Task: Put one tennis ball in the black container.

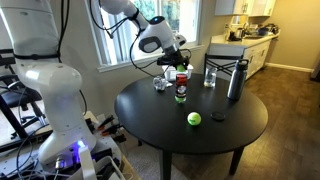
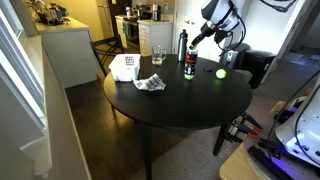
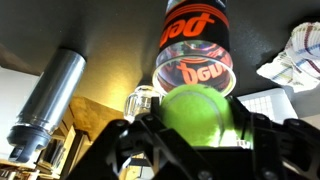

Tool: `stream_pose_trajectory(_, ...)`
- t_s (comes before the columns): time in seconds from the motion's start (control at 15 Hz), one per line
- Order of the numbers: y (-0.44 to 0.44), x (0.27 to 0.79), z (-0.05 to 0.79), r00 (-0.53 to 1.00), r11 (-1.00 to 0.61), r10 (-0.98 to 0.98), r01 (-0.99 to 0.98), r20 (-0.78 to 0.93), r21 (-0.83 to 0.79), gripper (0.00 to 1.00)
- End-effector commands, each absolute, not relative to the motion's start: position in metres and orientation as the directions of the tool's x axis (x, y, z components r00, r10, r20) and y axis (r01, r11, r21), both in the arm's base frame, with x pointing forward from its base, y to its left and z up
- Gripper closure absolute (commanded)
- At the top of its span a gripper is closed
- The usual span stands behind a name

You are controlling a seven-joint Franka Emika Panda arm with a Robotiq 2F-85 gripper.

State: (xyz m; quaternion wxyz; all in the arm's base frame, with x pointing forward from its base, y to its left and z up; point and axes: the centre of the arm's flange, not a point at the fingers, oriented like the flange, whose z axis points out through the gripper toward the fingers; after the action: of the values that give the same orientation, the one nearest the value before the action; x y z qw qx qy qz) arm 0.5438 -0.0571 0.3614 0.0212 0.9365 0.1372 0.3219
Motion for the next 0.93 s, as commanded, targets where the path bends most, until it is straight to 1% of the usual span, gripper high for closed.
stream_pose_trajectory(0.0,-0.0614,0.5503,0.3509,0.747,-0.961,0.272,0.248,0.607,0.125,0.58)
stream_pose_trajectory(0.07,-0.0614,0.5507,0.3508,0.748,-0.961,0.27,0.246,0.606,0.124,0.58)
stream_pose_trajectory(0.13,-0.0615,0.551,0.35,0.75,-0.962,0.268,0.244,0.605,0.123,0.19)
stream_pose_trajectory(0.2,-0.0618,0.5511,0.35,0.752,-0.962,0.266,0.243,0.604,0.121,0.07)
stream_pose_trajectory(0.33,-0.0628,0.5511,0.35,0.753,-0.963,0.264,0.24,0.603,0.122,0.01)
stream_pose_trajectory(0.4,-0.0633,0.5511,0.3505,0.753,-0.963,0.263,0.239,0.603,0.122,0.0)
stream_pose_trajectory(0.87,-0.0641,0.5501,0.3508,0.753,-0.963,0.263,0.239,0.603,0.121,0.0)
